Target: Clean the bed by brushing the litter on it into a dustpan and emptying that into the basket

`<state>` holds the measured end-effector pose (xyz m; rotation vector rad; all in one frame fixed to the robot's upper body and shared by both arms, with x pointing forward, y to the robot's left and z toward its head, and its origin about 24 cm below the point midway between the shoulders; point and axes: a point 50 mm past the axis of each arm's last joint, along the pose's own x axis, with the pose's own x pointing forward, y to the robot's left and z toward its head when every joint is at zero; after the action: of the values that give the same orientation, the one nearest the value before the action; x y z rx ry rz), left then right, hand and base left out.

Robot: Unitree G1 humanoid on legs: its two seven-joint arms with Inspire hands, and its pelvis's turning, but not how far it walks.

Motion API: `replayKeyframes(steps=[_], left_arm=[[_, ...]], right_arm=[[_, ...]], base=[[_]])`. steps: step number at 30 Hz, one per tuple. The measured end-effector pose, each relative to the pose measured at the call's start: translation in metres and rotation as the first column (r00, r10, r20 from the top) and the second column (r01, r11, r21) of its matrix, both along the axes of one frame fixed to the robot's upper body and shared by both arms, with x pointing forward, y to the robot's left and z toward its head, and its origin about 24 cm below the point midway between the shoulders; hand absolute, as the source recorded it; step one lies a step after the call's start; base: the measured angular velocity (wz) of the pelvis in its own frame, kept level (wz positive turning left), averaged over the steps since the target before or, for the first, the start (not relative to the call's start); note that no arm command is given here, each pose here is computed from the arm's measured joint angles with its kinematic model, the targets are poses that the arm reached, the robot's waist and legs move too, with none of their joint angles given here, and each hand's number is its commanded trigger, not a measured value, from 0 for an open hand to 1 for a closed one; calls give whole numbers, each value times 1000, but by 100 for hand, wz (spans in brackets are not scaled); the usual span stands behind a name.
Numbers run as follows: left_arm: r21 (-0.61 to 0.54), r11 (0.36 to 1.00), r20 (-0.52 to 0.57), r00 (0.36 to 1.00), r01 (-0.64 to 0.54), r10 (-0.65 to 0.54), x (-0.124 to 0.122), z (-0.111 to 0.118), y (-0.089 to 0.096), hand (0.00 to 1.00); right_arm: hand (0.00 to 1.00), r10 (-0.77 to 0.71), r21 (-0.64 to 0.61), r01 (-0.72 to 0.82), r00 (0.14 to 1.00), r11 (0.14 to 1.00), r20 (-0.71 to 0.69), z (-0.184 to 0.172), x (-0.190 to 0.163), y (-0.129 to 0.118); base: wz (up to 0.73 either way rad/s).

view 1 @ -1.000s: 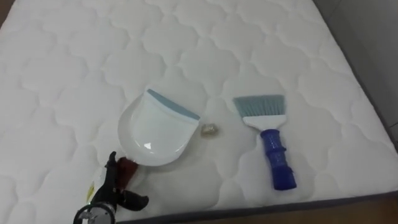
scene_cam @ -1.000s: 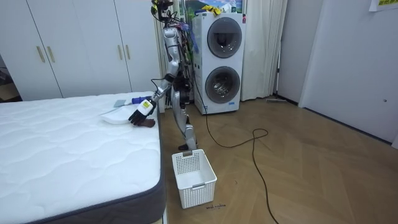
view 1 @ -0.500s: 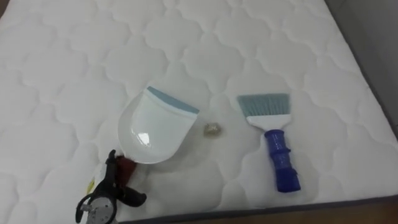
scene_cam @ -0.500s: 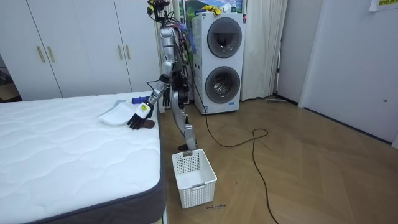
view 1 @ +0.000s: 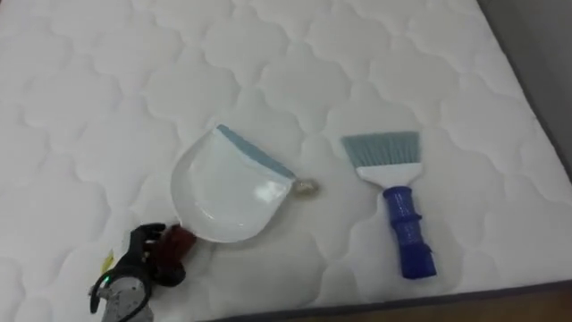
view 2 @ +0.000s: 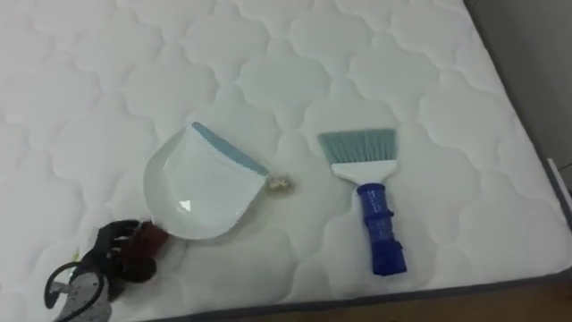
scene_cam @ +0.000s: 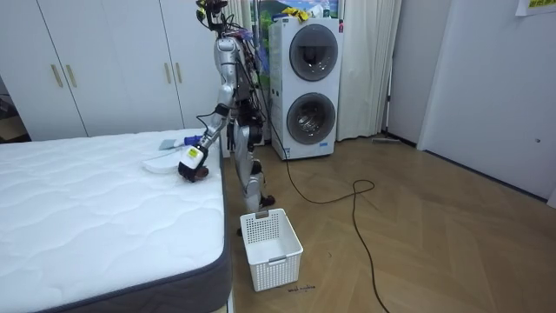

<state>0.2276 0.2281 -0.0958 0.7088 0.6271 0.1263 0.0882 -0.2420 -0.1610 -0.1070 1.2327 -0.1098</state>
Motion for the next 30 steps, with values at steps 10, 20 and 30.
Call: replayKeyframes(steps=[10, 20, 30], left_arm=[[-39, 998, -183, 982, -50, 42, -38, -28, -5, 100], [-47, 997, -217, 975, -53, 41, -44, -32, -6, 100], [29, 999, -189, 982, -21, 26, -36, -25, 7, 100]], right_arm=[[0, -6, -11, 6, 1000, 1000, -25, 1, 3, -3], [0, -21, 2, 21, 999, 1000, -26, 0, 0, -1], [0, -53, 3, 53, 998, 999, -19, 1, -2, -4]], base=[[-20], [2], [2]])
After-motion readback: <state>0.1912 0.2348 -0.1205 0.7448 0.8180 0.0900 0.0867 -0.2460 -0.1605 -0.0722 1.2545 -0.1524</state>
